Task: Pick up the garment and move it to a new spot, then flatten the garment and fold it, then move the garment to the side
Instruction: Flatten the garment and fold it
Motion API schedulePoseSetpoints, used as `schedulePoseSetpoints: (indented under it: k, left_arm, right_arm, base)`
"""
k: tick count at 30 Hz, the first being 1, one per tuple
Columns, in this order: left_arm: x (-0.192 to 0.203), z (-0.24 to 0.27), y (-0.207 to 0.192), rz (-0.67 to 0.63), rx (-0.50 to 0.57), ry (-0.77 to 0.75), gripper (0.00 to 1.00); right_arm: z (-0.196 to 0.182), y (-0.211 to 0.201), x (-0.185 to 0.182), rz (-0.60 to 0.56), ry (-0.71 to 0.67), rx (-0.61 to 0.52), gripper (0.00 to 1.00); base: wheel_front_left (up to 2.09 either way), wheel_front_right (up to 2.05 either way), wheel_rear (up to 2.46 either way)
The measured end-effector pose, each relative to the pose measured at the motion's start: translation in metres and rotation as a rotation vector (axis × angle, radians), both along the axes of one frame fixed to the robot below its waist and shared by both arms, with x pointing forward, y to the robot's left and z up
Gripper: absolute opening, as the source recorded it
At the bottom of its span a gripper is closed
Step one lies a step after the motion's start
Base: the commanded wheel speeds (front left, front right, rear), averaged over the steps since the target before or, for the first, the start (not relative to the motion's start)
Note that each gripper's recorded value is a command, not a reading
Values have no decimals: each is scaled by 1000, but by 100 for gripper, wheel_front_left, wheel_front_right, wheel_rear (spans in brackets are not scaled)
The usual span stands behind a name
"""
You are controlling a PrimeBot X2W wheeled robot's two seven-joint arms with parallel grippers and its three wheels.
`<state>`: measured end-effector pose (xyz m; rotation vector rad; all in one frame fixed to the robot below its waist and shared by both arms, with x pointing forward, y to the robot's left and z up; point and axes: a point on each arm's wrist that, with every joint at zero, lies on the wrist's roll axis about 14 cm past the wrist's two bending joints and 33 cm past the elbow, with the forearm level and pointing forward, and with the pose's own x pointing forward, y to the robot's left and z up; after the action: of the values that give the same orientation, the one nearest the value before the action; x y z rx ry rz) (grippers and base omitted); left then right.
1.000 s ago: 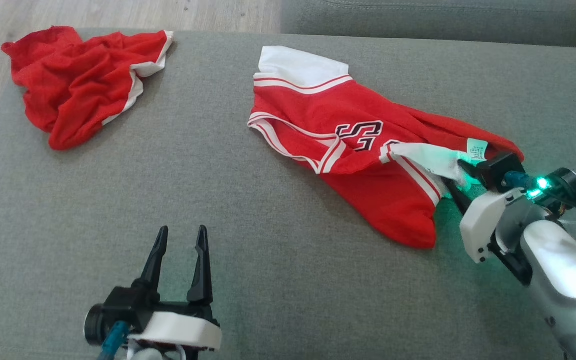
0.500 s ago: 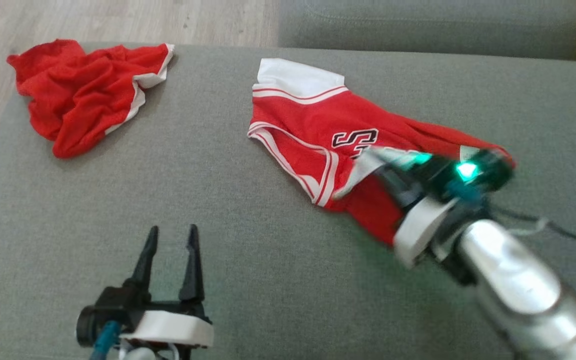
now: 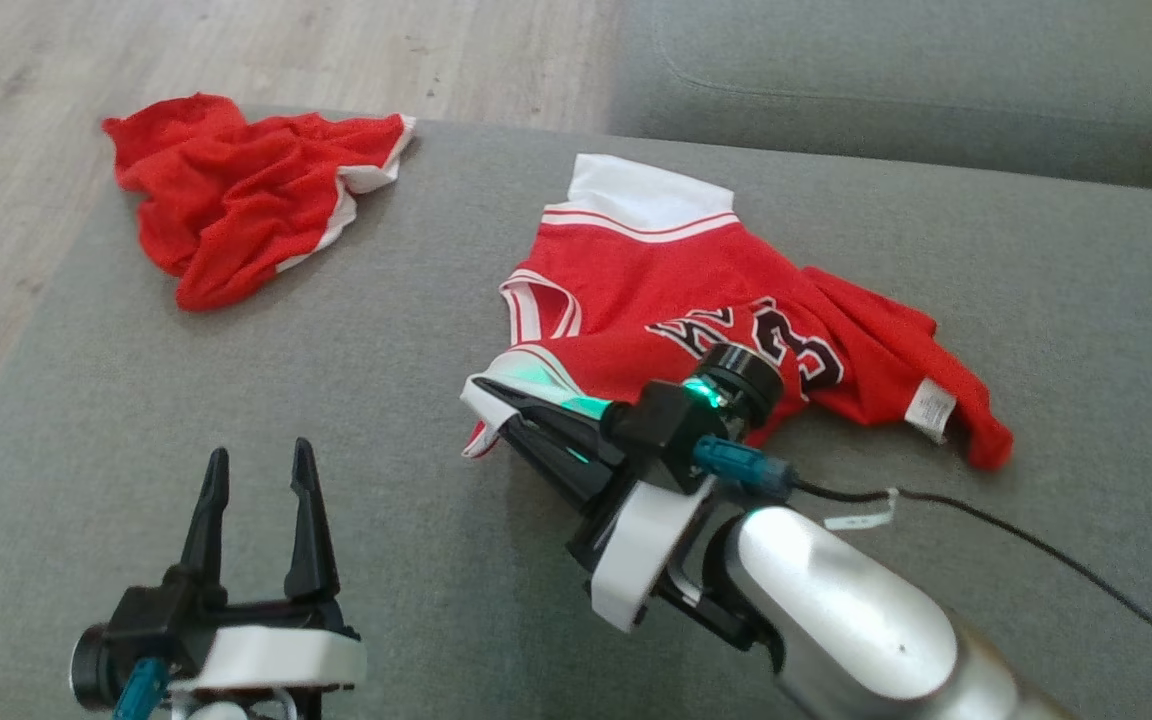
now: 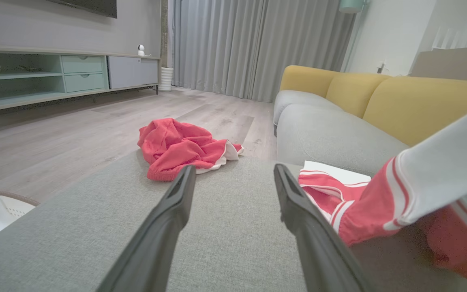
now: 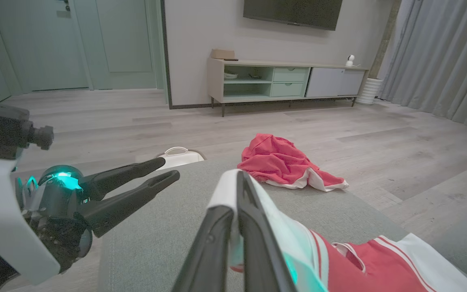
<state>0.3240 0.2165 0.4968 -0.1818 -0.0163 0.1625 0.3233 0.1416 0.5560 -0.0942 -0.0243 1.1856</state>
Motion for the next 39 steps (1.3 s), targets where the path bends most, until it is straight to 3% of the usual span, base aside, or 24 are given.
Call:
schedulePoseSetpoints:
  k: [1,2,3,4,10,15,19,27,39]
  left_arm:
    - [-1,3,1,4,-1,-8,100]
    - [-2,5,2,7,-1,-12,100]
    - [-3,6,3,11,-2,-14,100]
    - [-4,7,4,17,-2,-15,100]
    - [-11,-7,-1,12,-18,29,100]
    - [-6,-11,-17,-37,-28,37,100]
    - [-2,-13,-31,-82,-37,41,100]
    - [4,-23,-51,-133,-57,75,100]
    - [16,-33,-52,-142,-54,107,100]
  right_arm:
    - [-1,2,0,4,-2,-6,0]
    - [-5,4,1,5,3,-22,18]
    - [-11,4,2,4,11,-45,69]
    - [-17,4,3,0,18,-62,100]
    - [-34,-3,12,-39,34,-88,100]
    - [-41,-36,33,-174,66,-60,100]
    - [-54,-96,65,-363,72,-94,100]
    - [-109,-238,99,-712,132,-320,100]
    - [-170,-294,104,-838,299,-493,100]
  base:
    - [0,0,0]
    - [0,0,0]
    - [0,0,0]
    - [0,0,0]
    - [0,0,0]
    - [0,0,0]
    - [0,0,0]
    - [0,0,0]
    - [0,0,0]
